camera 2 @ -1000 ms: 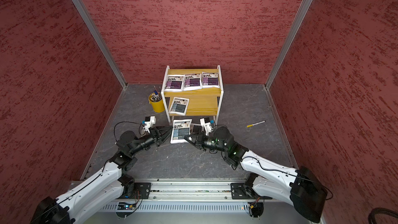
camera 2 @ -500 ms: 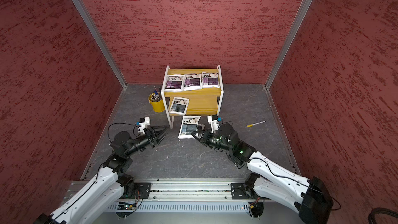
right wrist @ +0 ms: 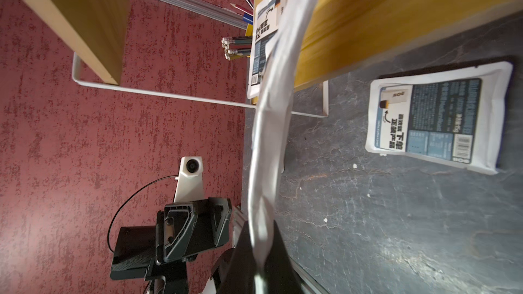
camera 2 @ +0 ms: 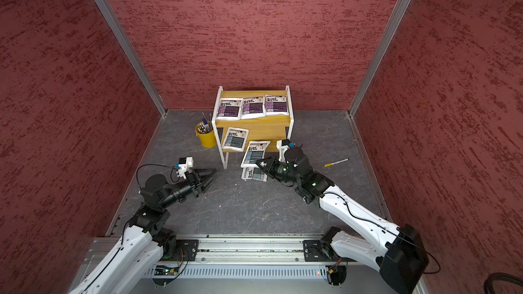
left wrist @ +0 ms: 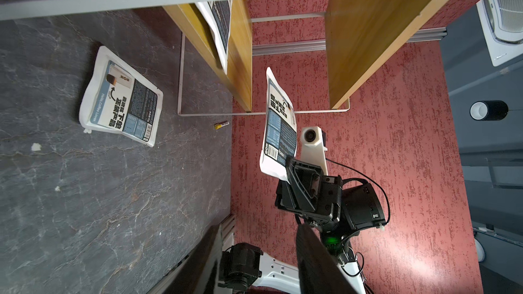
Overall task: Place the bagged coffee beans on the shelf by color
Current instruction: Place the bagged coffee beans on the shelf.
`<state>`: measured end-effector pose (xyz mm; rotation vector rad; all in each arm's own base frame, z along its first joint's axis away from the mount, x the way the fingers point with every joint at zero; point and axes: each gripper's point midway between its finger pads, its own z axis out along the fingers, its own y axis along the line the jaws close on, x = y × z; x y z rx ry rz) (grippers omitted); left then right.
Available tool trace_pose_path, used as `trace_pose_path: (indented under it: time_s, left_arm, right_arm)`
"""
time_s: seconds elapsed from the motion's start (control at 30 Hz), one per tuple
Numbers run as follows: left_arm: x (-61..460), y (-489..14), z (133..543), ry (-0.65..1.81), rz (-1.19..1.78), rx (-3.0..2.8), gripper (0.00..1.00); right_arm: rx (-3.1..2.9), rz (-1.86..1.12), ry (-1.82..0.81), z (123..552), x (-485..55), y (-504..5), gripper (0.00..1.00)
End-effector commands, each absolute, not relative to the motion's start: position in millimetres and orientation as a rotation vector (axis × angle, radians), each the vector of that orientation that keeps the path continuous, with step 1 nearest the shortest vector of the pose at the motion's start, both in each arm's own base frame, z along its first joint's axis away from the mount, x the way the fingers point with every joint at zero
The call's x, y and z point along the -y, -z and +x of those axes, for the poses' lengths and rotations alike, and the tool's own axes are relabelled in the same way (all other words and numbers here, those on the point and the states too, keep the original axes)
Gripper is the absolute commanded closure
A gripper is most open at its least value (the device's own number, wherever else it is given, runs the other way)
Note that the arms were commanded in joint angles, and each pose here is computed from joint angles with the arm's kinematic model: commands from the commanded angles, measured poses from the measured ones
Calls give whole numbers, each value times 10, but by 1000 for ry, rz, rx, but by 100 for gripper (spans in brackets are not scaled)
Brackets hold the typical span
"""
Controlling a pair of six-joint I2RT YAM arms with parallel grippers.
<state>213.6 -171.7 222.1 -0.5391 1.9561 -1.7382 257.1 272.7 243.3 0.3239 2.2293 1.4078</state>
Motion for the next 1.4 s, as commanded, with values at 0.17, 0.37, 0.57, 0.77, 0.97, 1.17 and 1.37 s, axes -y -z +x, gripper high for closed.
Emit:
trace_pose_path:
  time_s: [0.17,0.37,0.57,0.77,0.97,1.17,1.37]
  left_arm:
    - [1685,-2309,2087,1732,-496,-1953,54]
    - [1659,-2304,2065,1730,-504,-1956,54]
    - [1638,-2292,2039,1727,-507,-1960,54]
    - [1623,-2285,2023,1726,-512,-1961,53]
    - [1617,-2263,2026,1714,-512,-1970,54]
    - [1728,-2256,2103,1731,-503,-1978,55]
    - [2021,-2281,2264,1772,-442,-1982,50]
  right_arm:
    - [-2234,356,-1336,2872,-2688,-2424,98]
    - [-2256,379,-1330,3037,-2709,-2350,98]
    - [-2257,385,-1336,3165,-2766,-2338,98]
    - [-2263,413,-1331,3229,-2790,-2300,97]
    - [-2273,453,-1334,3233,-2784,-2229,95]
    - [-2266,467,-1347,3226,-2782,-2239,95]
    - [-2272,471,-1348,3241,-2796,-2227,95]
